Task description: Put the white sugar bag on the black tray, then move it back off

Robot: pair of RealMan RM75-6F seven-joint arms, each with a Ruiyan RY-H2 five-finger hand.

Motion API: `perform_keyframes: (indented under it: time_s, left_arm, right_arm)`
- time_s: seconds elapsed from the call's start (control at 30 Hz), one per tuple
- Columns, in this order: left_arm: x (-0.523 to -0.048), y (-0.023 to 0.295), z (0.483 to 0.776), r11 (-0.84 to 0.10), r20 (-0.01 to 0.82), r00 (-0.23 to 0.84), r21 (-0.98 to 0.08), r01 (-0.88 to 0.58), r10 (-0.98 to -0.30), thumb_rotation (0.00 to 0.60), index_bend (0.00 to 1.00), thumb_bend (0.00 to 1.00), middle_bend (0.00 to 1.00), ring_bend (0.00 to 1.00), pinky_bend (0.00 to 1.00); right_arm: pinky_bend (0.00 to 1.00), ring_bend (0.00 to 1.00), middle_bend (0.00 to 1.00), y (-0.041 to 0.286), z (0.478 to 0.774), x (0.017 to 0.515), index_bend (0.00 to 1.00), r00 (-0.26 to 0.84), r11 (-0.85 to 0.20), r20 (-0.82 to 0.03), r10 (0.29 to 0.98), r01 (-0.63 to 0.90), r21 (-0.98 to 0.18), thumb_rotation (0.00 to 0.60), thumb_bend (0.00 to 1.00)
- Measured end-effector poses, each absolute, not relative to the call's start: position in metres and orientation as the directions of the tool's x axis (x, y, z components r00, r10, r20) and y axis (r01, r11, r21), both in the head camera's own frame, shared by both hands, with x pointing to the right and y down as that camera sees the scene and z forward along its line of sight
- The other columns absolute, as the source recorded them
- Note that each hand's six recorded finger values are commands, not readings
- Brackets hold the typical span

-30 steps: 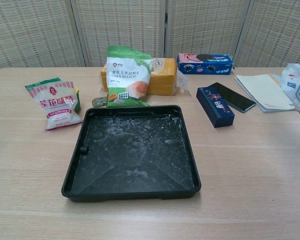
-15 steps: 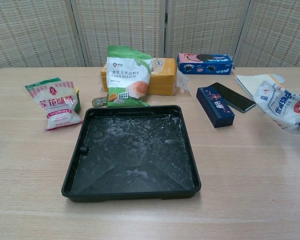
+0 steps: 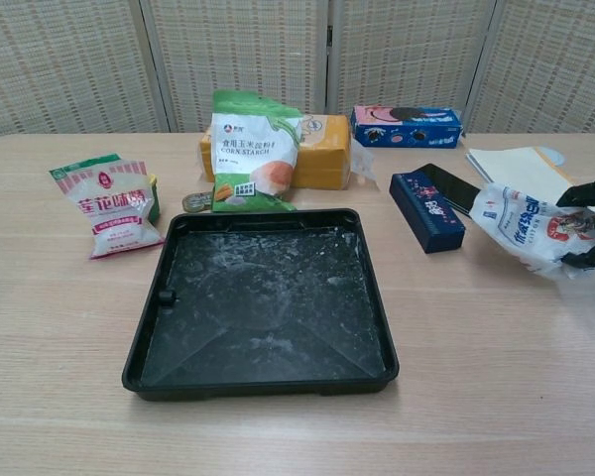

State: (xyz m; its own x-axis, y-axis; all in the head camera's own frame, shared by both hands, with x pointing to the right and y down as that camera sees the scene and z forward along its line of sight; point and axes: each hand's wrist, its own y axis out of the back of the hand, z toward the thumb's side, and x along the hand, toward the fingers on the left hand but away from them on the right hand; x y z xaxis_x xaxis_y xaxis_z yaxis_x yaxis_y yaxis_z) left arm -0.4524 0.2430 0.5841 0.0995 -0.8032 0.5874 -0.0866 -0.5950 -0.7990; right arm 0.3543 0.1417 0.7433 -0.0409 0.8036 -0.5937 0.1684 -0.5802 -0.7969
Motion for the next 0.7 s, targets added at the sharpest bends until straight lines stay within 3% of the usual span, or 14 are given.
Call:
perform_keyframes:
  time_s: [0.13, 0.33, 0.53, 0.7]
  left_arm:
    - [-0.452, 0.243, 0.584, -0.596, 0.588, 0.101, -0.798, -0.087, -0.803, 0.6, 0.04, 0.22, 0.01, 0.13, 0.41]
    - [-0.451, 0.244, 0.584, -0.595, 0.587, 0.104, -0.8, -0.082, -0.803, 0.6, 0.04, 0.22, 0.01, 0.13, 0.41]
    - [-0.452, 0.242, 0.585, -0.592, 0.585, 0.095, -0.802, -0.077, -0.805, 0.6, 0.05, 0.22, 0.01, 0.13, 0.41]
    - [-0.453, 0.24, 0.584, -0.582, 0.576, 0.088, -0.81, -0.075, -0.813, 0.6, 0.05, 0.22, 0.01, 0.13, 0.4]
  right_arm:
    - [0.58, 0.35, 0.02, 0.142, 0.734, 0.355, 0.0, -0.028, -0.588, -0.601, 0.799, 0.171, -0.79, 0.6, 0.43]
    - [0.44, 0.24, 0.0, 0.143, 0.714, 0.353, 0.0, 0.005, -0.607, -0.613, 0.79, 0.155, -0.78, 0.6, 0.4]
    - [0.36, 0.2, 0.0, 0.144, 0.664, 0.345, 0.0, 0.06, -0.564, -0.561, 0.825, 0.129, -0.815, 0.6, 0.4]
    - [0.26, 0.13, 0.0, 0.156, 0.604, 0.347, 0.0, 0.09, -0.484, -0.478, 0.874, 0.062, -0.873, 0.6, 0.4]
